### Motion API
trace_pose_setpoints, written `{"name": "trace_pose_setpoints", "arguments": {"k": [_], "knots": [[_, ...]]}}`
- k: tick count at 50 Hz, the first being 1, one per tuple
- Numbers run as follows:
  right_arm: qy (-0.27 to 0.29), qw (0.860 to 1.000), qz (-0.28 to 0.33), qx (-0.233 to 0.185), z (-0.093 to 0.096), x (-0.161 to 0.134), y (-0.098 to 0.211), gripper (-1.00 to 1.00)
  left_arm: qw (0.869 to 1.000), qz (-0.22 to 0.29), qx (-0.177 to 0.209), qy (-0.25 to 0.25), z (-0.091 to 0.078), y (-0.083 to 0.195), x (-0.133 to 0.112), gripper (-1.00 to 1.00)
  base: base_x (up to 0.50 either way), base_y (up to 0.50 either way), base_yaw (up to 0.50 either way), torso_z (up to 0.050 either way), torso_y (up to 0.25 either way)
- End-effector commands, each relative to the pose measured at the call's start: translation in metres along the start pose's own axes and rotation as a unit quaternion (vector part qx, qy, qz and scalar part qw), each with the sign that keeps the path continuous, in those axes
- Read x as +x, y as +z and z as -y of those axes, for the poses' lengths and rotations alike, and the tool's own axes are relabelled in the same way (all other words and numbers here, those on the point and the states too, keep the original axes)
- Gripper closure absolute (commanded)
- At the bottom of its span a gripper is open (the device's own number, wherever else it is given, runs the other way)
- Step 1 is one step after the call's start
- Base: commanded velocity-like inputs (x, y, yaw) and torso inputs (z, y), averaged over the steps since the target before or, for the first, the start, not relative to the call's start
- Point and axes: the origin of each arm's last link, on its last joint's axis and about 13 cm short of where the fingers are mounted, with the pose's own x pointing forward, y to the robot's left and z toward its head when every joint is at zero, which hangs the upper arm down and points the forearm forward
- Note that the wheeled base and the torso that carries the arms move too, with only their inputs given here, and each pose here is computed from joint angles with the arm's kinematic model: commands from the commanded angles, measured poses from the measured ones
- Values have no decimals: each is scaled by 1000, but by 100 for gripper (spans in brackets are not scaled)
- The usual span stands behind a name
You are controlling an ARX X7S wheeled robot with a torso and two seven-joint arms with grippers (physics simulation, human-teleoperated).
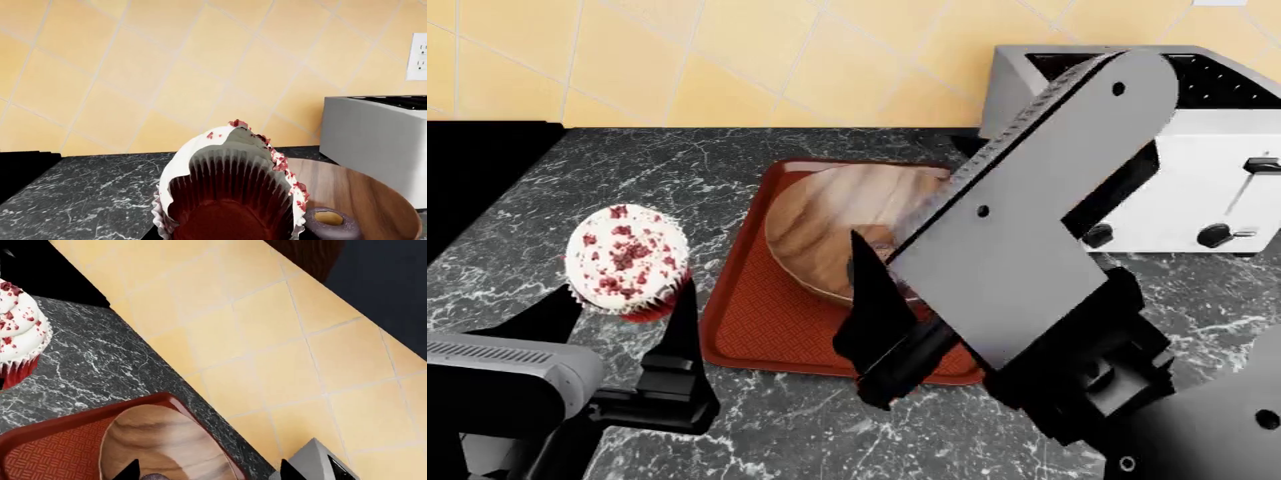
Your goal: Pick up the bowl with donut and place it on the tray. Pick up the cupcake and place it on the tray.
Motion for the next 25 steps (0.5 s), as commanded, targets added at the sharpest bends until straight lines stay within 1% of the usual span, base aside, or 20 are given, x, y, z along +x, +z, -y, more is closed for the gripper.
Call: {"name": "trace_pose_setpoints", "arguments": {"k": [1, 4, 9, 12, 19, 25], "knots": [[-112, 991, 45, 64, -10, -39, -10, -100, 1000, 14, -7, -8, 3, 7, 0, 100, 0, 0, 0, 0, 0], [-132, 987, 56, 74, -6, -40, -11, -100, 1000, 14, -7, -8, 4, 7, 0, 100, 0, 0, 0, 0, 0], [-146, 984, 57, 81, -2, -43, -14, -100, 1000, 12, -7, -9, 4, 6, 0, 100, 0, 0, 0, 0, 0], [-156, 982, 58, 94, 4, -49, -16, -100, 1000, 11, -7, -9, 4, 6, -1, 100, 0, 0, 0, 0, 0], [-170, 975, 69, 124, 11, -65, -33, -100, 1000, 10, -8, -11, 4, 6, -2, 100, 0, 0, 0, 0, 0], [-183, 970, 78, 138, 13, -78, -43, -100, 1000, 5, -7, -17, 6, 6, -3, 100, 0, 0, 0, 0, 2]]}}
